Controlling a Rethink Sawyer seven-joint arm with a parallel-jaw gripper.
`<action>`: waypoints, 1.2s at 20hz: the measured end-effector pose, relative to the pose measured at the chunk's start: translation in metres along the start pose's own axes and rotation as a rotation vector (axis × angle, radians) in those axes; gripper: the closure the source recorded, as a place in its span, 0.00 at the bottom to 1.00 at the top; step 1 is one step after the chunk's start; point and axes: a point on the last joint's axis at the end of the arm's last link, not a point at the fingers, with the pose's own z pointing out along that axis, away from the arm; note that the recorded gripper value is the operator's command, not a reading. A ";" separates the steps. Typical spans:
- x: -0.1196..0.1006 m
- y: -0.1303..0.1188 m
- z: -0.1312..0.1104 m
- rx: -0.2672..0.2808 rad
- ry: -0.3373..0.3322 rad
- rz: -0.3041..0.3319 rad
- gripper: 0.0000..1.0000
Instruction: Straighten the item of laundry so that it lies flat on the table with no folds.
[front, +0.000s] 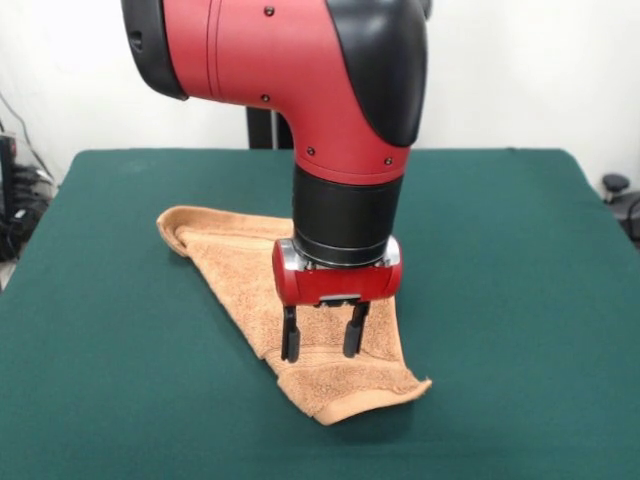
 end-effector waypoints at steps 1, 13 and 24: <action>0.000 0.000 0.000 0.001 -0.003 0.000 0.00; 0.031 -0.075 -0.044 0.031 -0.229 0.121 0.00; 0.056 -0.096 -0.124 0.205 -0.346 0.048 0.00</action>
